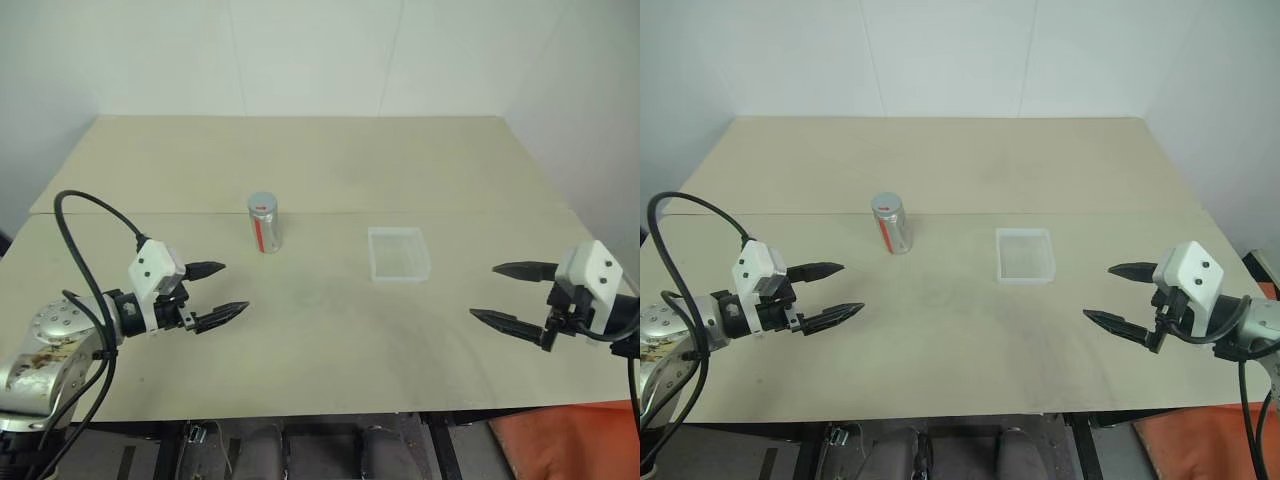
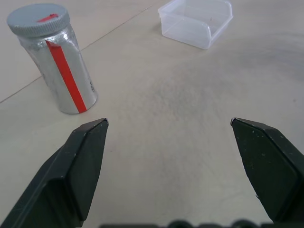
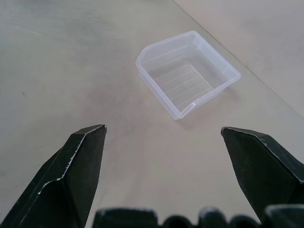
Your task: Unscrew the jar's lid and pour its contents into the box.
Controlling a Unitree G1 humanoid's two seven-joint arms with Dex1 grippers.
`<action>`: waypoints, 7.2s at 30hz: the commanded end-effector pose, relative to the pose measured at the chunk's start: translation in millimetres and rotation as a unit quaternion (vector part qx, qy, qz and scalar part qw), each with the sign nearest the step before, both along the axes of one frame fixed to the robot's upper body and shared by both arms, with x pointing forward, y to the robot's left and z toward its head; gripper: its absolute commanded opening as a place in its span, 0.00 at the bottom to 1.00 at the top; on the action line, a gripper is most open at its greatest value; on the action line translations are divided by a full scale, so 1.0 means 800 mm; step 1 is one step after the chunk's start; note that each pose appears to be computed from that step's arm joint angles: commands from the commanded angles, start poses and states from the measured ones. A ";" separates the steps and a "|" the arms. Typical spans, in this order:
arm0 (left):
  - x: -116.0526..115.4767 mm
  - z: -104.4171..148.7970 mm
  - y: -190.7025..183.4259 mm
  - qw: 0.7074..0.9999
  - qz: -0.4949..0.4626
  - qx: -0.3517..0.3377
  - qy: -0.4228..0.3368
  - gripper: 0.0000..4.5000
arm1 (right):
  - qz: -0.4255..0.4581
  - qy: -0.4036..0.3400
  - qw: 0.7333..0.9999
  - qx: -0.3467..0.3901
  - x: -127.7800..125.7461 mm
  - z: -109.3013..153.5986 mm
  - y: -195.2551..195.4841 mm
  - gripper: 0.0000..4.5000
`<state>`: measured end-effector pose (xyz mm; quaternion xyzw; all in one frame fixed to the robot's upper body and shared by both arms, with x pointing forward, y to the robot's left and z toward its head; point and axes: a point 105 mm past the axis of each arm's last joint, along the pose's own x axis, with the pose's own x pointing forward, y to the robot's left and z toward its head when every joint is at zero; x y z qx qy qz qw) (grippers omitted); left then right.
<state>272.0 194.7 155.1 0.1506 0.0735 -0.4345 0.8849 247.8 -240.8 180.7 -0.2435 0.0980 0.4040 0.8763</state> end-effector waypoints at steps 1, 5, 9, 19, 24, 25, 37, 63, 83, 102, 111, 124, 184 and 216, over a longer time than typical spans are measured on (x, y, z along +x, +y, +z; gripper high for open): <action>0.002 0.005 -0.003 1.000 -0.012 0.006 -0.016 0.99 | 0.000 -0.027 1.000 -0.004 -0.002 0.018 0.001 1.00; 0.003 0.006 -0.004 1.000 -0.010 0.005 -0.023 0.99 | -0.003 -0.030 1.000 -0.007 -0.001 0.022 -0.003 1.00; 0.004 0.006 -0.004 1.000 -0.006 0.004 -0.025 0.99 | 0.027 -0.008 1.000 0.001 -0.007 0.024 0.002 1.00; -0.003 0.001 0.001 1.000 0.006 0.001 -0.020 0.99 | 0.027 -0.007 1.000 -0.004 -0.003 0.026 0.002 1.00; 0.005 -0.004 0.005 0.999 0.035 -0.014 -0.027 0.99 | 0.021 -0.022 1.000 0.000 0.005 0.028 0.007 1.00; 0.008 -0.008 0.006 0.998 0.047 -0.016 -0.044 0.99 | 0.019 -0.028 0.999 0.000 0.008 0.028 0.009 1.00; 0.037 -0.041 -0.009 0.948 0.209 -0.091 -0.221 0.99 | 0.048 -0.032 0.998 0.022 0.004 0.022 0.058 1.00; 0.127 -0.040 -0.056 0.907 0.283 -0.166 -0.265 0.99 | 0.038 -0.035 0.999 0.001 0.011 0.003 0.077 1.00; 0.157 -0.013 -0.076 0.921 0.269 -0.187 -0.211 0.99 | 0.019 -0.045 0.999 0.018 0.019 -0.008 0.085 1.00; 0.183 -0.026 -0.079 0.925 0.292 -0.159 -0.185 0.95 | 0.003 -0.061 0.998 0.016 0.021 -0.009 0.086 1.00; 0.182 -0.036 -0.083 0.929 0.288 -0.163 -0.168 0.43 | 0.003 -0.060 0.998 0.013 0.022 -0.010 0.085 1.00; 0.150 0.010 -0.125 0.953 0.145 -0.232 -0.132 0.43 | 0.015 -0.085 0.995 0.039 0.022 0.016 0.099 1.00; 0.067 0.033 -0.210 0.971 -0.077 -0.199 -0.111 0.43 | -0.017 -0.122 0.967 0.223 0.068 0.071 0.215 0.62; 0.030 0.041 -0.219 0.956 -0.201 -0.188 -0.101 0.43 | 0.454 -0.004 0.883 0.120 0.085 0.078 0.187 0.62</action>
